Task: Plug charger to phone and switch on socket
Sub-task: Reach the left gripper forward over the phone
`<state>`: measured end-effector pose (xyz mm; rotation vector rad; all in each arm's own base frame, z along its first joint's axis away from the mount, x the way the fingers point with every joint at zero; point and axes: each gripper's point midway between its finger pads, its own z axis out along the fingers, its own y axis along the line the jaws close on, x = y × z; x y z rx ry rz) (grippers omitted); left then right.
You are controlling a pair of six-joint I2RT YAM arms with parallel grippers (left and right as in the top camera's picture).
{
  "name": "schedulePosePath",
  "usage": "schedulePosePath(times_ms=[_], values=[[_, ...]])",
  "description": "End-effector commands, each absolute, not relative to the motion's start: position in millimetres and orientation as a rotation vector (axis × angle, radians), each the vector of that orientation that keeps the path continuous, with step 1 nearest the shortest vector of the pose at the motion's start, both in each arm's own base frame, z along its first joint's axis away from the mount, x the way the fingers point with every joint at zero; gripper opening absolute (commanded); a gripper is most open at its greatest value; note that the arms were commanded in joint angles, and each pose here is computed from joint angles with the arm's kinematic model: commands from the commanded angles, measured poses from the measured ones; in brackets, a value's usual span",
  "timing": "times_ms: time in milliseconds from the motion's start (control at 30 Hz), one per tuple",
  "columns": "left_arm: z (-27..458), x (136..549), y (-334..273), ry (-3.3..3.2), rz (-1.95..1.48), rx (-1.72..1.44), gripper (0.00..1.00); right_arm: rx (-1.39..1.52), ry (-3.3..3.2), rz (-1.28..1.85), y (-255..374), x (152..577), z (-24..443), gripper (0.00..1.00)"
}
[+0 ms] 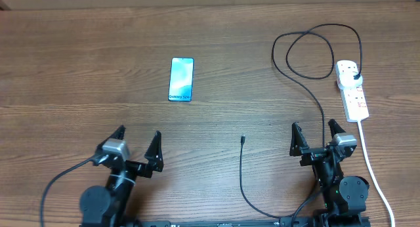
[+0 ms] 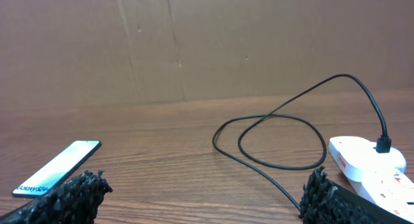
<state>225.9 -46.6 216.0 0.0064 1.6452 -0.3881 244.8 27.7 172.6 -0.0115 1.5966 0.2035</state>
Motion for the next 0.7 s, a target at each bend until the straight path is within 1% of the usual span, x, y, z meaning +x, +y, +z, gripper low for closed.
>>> schedulePosePath(times_ms=[0, 133, 233, 433, 667], values=[[263, 218, -50, 1.603, -0.418, 0.021, 1.00, -0.017, 1.594, 0.207, 29, 245, 171, 1.00], [295, 223, -55, 1.680, -0.434, 0.040, 1.00, -0.017, 1.594, 0.207, 29, 245, 171, 1.00], [314, 234, -65, 1.790, -0.463, 0.094, 1.00, -0.017, 1.594, 0.207, 29, 245, 171, 1.00], [332, 259, -83, 2.099, -0.565, 0.143, 1.00, -0.017, 1.594, 0.207, 29, 245, 171, 1.00], [346, 297, -89, 2.330, -0.632, 0.094, 1.00, -0.017, 1.594, 0.207, 29, 245, 171, 1.00]])
